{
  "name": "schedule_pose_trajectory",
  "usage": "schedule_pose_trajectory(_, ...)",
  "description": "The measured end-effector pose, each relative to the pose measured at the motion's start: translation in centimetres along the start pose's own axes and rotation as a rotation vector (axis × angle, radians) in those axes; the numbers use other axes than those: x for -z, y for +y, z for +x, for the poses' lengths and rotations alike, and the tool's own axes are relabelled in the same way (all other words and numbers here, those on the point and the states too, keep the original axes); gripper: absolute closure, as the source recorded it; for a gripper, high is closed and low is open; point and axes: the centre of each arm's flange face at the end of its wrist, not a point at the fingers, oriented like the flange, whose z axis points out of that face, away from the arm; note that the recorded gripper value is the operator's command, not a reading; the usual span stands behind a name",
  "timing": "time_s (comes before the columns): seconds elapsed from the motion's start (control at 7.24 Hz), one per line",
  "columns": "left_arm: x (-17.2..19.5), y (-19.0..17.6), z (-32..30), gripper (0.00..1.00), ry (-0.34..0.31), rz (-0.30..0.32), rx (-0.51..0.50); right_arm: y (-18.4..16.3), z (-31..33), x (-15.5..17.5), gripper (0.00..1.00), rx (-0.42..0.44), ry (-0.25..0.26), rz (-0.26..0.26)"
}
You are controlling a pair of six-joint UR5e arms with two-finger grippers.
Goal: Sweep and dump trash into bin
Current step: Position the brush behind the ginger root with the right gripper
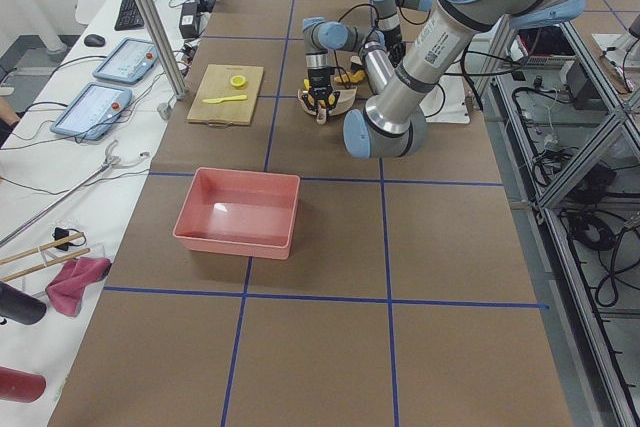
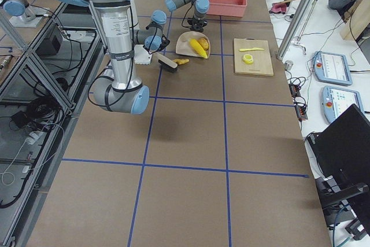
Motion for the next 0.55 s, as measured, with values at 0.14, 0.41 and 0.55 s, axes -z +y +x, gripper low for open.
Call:
schedule_pose_trajectory(0.14, 0.08, -0.04, -0.05, 1.0, -0.014, -0.008, -0.002, -0.29, -0.34, -0.04, 1.0, 0.019, -0.002, 0.005)
schedule_pose_trajectory(0.41, 0.49, -0.04, -0.13, 1.0, -0.054, -0.026, -0.005, -0.9, -0.95, -0.14, 1.0, 0.058, -0.005, 0.015)
schedule_pose_trajectory(0.55, 0.65, -0.18, -0.02, 1.0, -0.071, -0.032, -0.008, -1.26, -1.33, -0.22, 1.0, 0.072, -0.007, 0.021)
